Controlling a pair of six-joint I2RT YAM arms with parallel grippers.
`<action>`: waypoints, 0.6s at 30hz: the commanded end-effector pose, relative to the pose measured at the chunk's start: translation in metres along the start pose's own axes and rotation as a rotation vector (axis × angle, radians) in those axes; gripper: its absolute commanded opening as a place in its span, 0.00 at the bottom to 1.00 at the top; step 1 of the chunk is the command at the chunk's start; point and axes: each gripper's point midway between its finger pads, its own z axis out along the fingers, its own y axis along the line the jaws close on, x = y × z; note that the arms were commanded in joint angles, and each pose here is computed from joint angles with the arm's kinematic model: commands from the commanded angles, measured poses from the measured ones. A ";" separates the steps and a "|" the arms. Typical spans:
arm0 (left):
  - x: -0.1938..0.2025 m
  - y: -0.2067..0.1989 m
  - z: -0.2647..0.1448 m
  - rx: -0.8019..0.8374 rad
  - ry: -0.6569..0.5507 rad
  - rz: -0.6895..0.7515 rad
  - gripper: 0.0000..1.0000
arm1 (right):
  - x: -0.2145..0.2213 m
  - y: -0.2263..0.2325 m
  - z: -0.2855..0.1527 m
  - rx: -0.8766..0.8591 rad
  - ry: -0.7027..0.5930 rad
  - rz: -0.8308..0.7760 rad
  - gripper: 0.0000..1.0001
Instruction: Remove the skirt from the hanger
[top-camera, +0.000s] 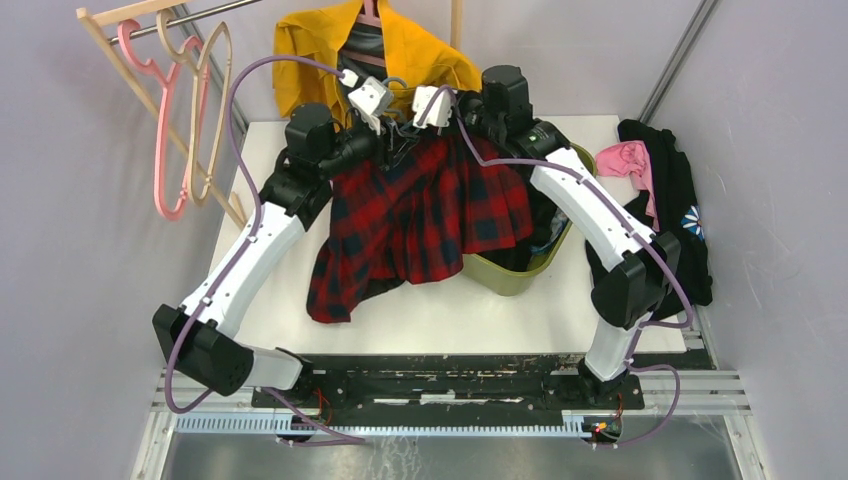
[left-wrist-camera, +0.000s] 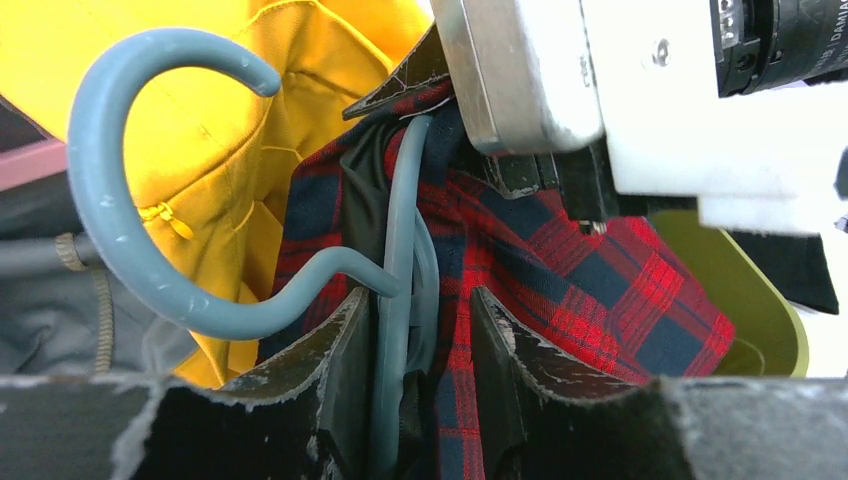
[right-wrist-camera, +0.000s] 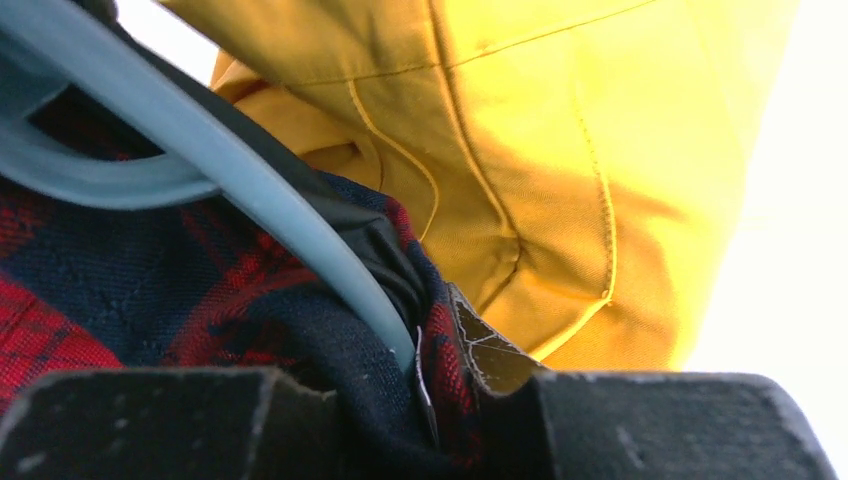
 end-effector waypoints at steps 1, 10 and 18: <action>-0.008 -0.130 -0.001 0.497 -0.030 -0.092 0.03 | -0.090 -0.110 -0.034 0.397 -0.315 0.101 0.06; 0.005 -0.143 0.001 0.537 0.004 -0.063 0.11 | -0.128 -0.121 -0.053 0.377 -0.498 0.235 0.02; -0.006 -0.136 0.006 0.483 -0.005 -0.105 0.03 | -0.117 -0.105 -0.071 0.363 -0.460 0.277 0.10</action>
